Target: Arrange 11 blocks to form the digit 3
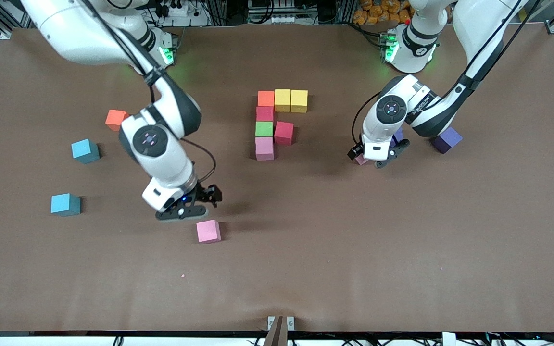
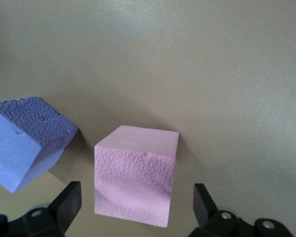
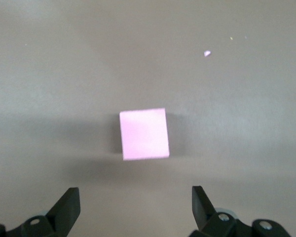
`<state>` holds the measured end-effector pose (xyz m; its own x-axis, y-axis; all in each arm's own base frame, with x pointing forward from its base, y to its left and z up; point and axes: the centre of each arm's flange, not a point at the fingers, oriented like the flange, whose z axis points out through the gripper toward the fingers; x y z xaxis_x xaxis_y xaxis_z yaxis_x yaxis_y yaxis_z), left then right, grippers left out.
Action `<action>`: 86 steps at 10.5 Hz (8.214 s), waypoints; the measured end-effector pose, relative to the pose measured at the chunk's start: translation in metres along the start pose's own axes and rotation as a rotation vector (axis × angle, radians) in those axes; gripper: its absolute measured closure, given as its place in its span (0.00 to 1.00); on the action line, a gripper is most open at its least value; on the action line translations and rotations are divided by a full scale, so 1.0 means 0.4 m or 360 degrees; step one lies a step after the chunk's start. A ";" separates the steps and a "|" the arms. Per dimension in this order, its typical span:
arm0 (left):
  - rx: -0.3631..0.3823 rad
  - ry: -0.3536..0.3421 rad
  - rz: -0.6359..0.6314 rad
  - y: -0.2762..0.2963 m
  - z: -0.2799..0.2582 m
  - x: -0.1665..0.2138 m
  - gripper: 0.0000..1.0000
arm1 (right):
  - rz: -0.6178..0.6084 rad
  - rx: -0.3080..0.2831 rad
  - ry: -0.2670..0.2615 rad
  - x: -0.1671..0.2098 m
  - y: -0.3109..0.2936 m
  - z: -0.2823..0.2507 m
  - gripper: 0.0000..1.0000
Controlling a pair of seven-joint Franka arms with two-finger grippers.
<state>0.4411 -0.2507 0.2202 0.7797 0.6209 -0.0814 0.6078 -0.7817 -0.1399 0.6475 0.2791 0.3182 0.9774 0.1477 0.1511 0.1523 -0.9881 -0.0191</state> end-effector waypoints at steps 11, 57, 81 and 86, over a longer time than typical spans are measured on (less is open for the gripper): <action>-0.0003 -0.0016 0.0044 -0.001 0.042 0.000 0.34 | -0.0235 0.0131 0.0074 0.053 0.051 0.198 0.00; -0.0156 -0.0203 -0.1453 0.299 0.037 -0.455 0.44 | 0.0347 -0.0001 -0.0150 -0.138 -0.342 0.042 0.44; -0.0124 -0.0198 -0.1460 0.308 0.051 -0.462 0.00 | 0.0359 0.0055 -0.0225 -0.352 -0.490 0.235 0.44; -0.0124 -0.0145 -0.1458 0.305 0.022 -0.457 0.00 | 0.0365 0.0049 -0.0221 -0.364 -0.505 0.233 0.44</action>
<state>0.3712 -0.4591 0.2094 -0.0238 0.9985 -0.0496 0.9924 0.0176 -0.1214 0.4881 0.4609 0.2078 0.9973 -0.0736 0.0024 -0.0733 -0.9950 -0.0674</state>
